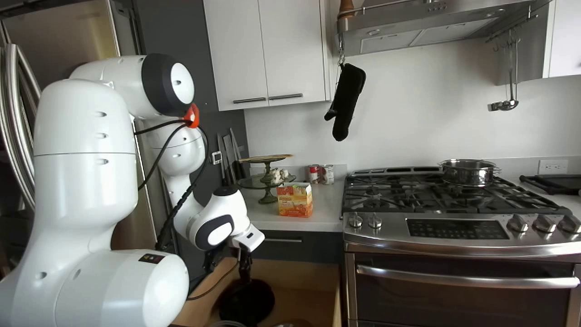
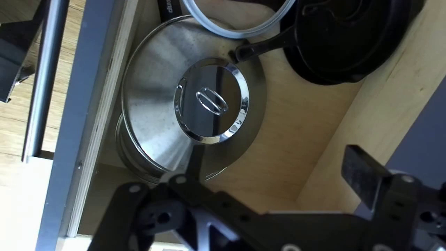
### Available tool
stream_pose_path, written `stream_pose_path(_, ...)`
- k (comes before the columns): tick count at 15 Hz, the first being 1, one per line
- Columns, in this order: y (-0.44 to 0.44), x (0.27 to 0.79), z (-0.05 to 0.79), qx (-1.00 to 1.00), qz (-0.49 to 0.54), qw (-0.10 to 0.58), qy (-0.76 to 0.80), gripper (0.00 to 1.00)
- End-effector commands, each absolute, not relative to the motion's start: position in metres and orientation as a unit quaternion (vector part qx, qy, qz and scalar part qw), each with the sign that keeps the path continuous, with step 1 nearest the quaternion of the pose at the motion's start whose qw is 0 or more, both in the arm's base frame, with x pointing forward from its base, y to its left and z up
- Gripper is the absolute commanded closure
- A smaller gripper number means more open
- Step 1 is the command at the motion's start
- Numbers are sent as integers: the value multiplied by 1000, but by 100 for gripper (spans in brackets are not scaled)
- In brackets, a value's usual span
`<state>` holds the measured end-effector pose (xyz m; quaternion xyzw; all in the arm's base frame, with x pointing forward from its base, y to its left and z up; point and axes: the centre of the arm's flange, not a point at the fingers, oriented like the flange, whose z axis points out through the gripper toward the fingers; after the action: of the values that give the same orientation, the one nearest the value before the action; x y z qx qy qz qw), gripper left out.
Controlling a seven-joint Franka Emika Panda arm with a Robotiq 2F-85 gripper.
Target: Open the second drawer fully
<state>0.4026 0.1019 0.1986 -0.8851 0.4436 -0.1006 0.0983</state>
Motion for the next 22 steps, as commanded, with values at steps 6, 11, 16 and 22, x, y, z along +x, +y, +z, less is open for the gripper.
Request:
stream_pose_path(6,126,389,172,-946,-66,83,305,0)
stream_pose_path(11,139,370,145,-980,6,69,187,0)
stream_pose_path(16,124,363,105,-992,54,33,108,0)
stream_pose_path(22,101,367,75,-996,45,-18,75,0)
